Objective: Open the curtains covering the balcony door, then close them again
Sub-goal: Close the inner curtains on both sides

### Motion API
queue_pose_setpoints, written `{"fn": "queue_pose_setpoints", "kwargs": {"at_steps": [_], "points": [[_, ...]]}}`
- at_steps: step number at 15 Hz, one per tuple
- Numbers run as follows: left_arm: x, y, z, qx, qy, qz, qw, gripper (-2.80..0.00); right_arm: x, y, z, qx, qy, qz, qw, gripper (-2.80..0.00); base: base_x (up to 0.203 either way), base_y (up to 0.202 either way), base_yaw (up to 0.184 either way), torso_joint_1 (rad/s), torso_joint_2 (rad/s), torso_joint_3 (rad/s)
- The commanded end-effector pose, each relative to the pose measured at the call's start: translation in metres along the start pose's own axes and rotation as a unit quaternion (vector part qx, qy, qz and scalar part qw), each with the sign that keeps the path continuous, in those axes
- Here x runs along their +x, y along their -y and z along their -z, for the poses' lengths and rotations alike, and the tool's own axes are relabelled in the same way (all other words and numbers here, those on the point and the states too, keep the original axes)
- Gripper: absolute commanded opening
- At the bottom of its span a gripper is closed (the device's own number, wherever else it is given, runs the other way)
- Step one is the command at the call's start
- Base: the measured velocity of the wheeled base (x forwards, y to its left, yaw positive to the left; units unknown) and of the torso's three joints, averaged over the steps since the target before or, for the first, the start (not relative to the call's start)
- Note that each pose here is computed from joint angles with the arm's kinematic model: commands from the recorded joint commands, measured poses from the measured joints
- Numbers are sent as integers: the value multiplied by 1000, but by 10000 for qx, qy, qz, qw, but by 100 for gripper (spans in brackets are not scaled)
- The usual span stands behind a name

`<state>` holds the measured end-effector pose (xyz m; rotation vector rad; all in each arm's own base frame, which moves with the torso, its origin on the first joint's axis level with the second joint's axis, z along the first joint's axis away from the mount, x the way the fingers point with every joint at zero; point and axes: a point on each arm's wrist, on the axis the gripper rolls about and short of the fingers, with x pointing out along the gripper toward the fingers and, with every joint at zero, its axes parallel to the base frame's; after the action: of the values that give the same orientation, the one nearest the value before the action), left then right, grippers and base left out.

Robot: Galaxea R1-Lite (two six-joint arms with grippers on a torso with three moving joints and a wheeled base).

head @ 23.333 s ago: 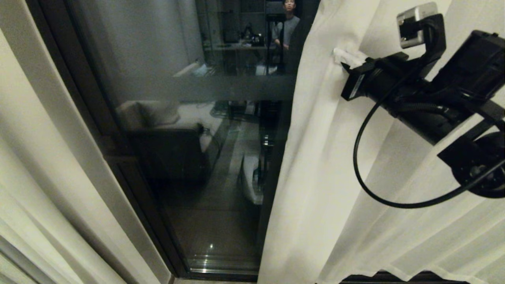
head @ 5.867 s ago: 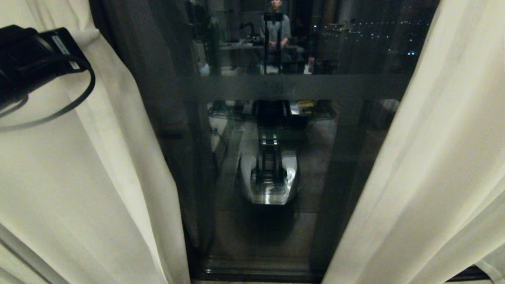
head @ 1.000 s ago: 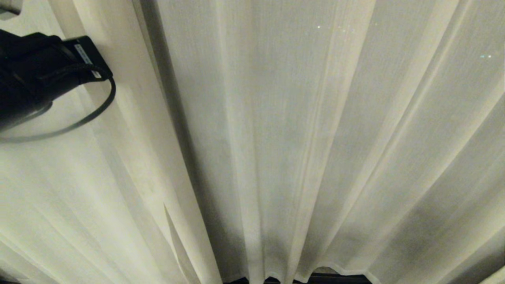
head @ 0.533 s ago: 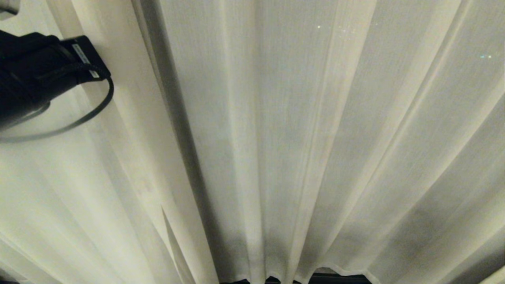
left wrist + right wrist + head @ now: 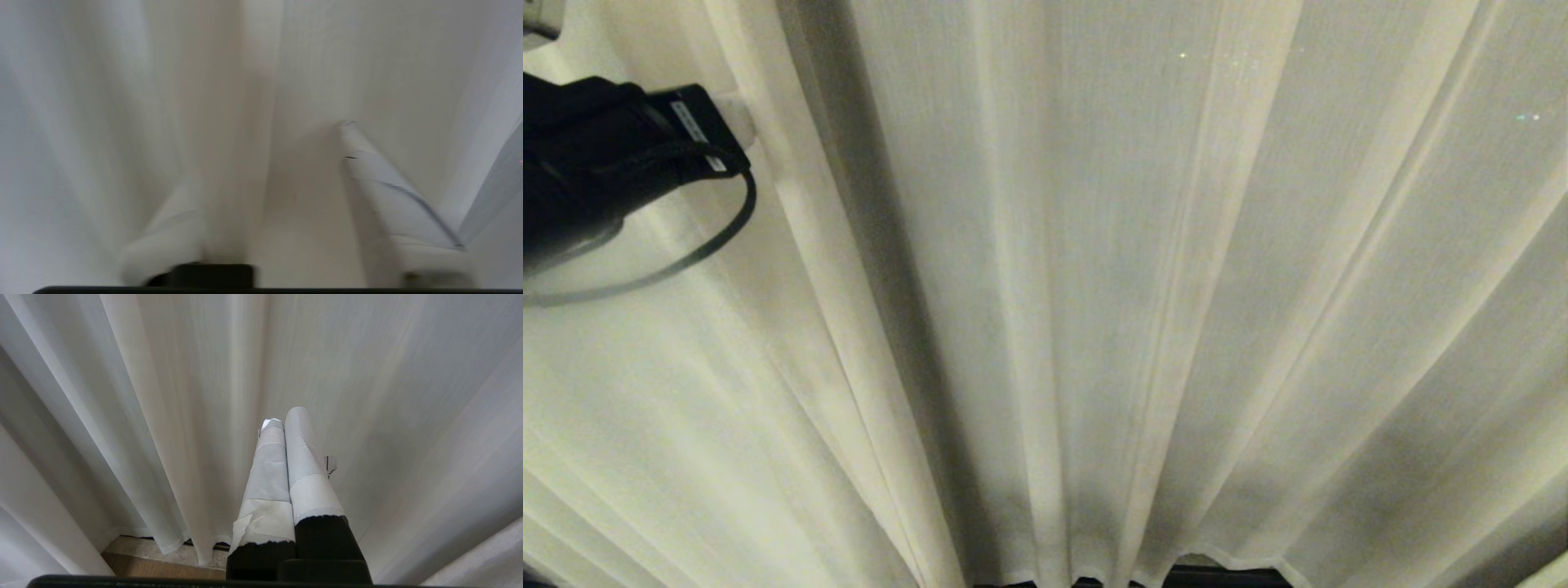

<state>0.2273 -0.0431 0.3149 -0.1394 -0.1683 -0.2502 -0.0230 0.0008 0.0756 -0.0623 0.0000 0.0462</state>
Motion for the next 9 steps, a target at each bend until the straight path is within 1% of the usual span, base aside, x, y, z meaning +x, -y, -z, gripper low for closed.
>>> {"fn": "queue_pose_setpoints", "kwargs": {"at_steps": [1,3,6,9], "points": [[-15,1,-6,1,136,-53,9999,0,0,0,0,-2,-7,-7,10000,-280,0,0,0,0,0,0],[-29,1,-7,1,192,-185,9996,0,0,0,0,-2,-7,-7,10000,-280,0,0,0,0,0,0],[-55,3,-11,8,273,-224,9994,0,0,0,0,-2,-7,-7,10000,-280,0,0,0,0,0,0],[-90,5,-13,8,206,-309,9993,0,0,0,0,-2,-7,-7,10000,-280,0,0,0,0,0,0]]}}
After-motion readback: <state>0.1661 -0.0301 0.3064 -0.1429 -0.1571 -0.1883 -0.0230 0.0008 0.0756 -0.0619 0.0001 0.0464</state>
